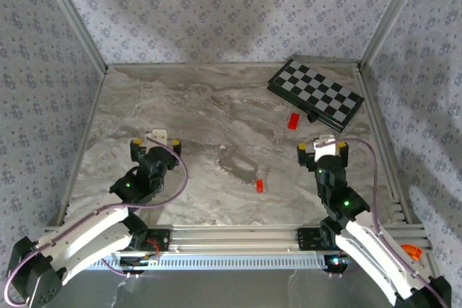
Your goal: Put the keys on the keyring
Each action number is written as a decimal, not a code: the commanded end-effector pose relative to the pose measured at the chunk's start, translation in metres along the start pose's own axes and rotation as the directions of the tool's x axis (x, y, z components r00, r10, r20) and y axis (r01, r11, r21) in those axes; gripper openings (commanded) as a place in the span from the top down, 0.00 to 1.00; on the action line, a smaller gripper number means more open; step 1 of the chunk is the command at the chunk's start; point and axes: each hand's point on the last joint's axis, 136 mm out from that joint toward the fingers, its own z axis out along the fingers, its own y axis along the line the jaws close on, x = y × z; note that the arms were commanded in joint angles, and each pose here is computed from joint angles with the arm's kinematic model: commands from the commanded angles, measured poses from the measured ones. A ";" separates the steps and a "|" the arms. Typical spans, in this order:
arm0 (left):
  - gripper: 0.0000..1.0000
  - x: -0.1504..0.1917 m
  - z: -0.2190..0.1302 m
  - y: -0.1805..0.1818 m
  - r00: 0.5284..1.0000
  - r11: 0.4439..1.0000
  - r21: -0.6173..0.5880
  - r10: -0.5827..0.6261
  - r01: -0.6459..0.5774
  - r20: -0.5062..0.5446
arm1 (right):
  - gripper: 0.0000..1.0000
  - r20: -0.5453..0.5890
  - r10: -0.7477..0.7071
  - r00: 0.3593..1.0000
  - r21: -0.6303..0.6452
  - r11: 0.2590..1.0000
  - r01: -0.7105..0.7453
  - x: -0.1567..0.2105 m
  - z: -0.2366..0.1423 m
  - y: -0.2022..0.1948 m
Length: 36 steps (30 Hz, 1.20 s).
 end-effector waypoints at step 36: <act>0.00 0.049 0.079 0.082 0.978 0.958 -0.208 -0.208 0.199 -0.022 | 0.00 -0.009 0.032 0.999 0.036 0.999 -0.032 0.029 0.069 -0.001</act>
